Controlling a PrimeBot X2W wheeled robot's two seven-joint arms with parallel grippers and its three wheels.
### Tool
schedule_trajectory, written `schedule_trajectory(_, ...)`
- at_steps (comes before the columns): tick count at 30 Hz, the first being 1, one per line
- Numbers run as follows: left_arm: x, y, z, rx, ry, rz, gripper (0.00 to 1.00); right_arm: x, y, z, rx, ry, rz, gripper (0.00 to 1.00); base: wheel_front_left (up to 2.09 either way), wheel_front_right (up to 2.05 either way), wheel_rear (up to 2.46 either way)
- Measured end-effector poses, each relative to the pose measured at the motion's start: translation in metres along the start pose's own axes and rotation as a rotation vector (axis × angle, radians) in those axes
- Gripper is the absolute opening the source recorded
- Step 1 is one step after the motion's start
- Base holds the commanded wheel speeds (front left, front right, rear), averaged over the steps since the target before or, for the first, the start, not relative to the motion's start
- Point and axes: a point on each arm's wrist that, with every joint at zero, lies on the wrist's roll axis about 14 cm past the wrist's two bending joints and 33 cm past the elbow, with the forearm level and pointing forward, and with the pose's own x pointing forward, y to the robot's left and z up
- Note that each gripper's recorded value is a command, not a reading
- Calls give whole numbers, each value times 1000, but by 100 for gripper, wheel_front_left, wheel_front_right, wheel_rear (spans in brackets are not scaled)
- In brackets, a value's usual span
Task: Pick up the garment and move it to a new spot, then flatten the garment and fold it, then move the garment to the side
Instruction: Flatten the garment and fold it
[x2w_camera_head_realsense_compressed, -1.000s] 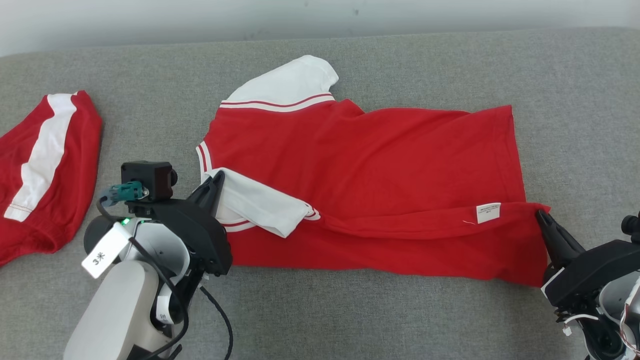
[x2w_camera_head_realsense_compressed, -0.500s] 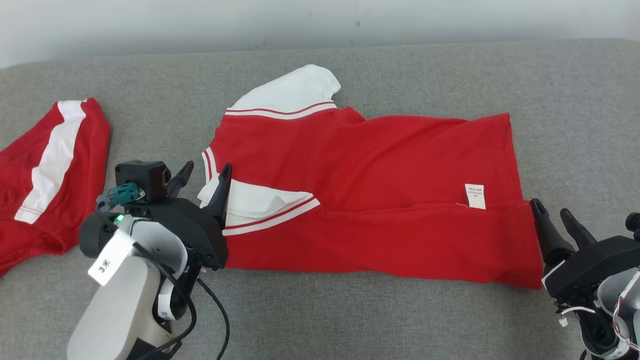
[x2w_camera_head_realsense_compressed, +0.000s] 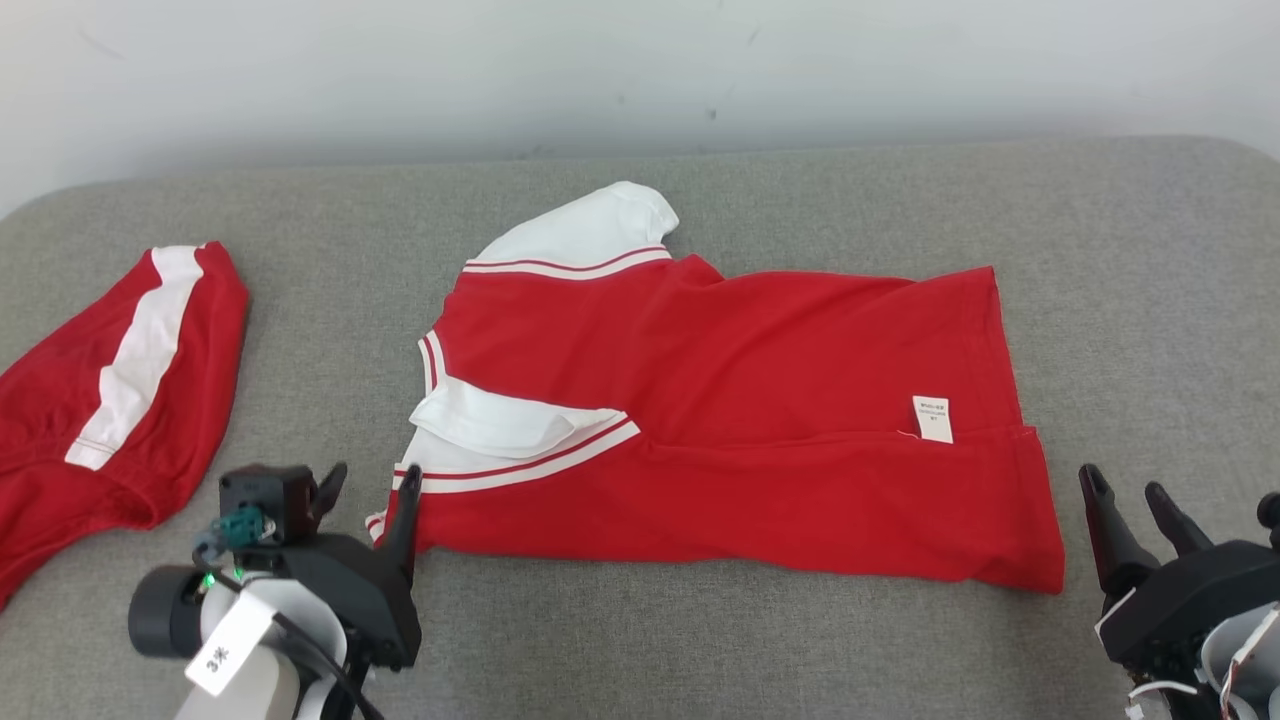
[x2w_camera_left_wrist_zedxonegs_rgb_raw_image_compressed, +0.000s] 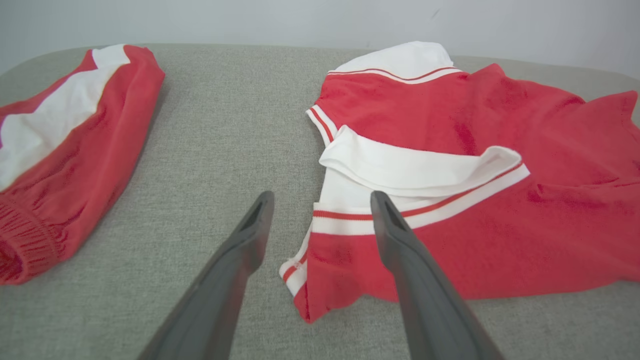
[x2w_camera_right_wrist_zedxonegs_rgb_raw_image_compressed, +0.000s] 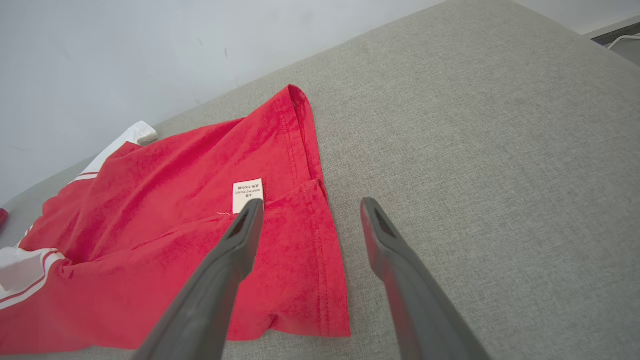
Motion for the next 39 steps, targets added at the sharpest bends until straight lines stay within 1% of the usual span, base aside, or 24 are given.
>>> schedule_trajectory(7,-10,1,-23,-10,58,14,100,-9,-8,-8,-13,17,-26,100,0,0,0)
schedule_trajectory(13,-6,5,-36,-46,104,36,100,-7,-2,-21,-6,51,-15,100,0,0,0)
schedule_trajectory(22,3,5,-59,-41,197,37,100,-1,-1,-24,-8,65,-16,100,0,0,0)
schedule_trajectory(23,4,6,-59,-39,199,37,83,-1,-2,-26,-9,69,-19,100,0,0,0)
schedule_trajectory(24,6,5,-60,-37,204,35,43,-1,-4,-26,-8,71,-24,100,0,0,0)
schedule_trajectory(25,7,5,-61,-32,212,33,43,-1,-5,-27,-8,74,-29,100,0,0,0)
schedule_trajectory(26,7,4,-63,-30,219,32,8,-1,-7,-27,-9,75,-33,100,0,0,0)
schedule_trajectory(27,7,3,-65,-28,229,31,0,-1,-8,-28,-9,76,-37,100,0,0,0)
schedule_trajectory(35,8,-2,-73,-17,263,17,0,-12,-29,-36,-51,110,-95,100,0,0,0)
schedule_trajectory(39,10,-3,-75,-25,272,15,0,-11,-29,-48,-70,146,-95,100,0,0,0)
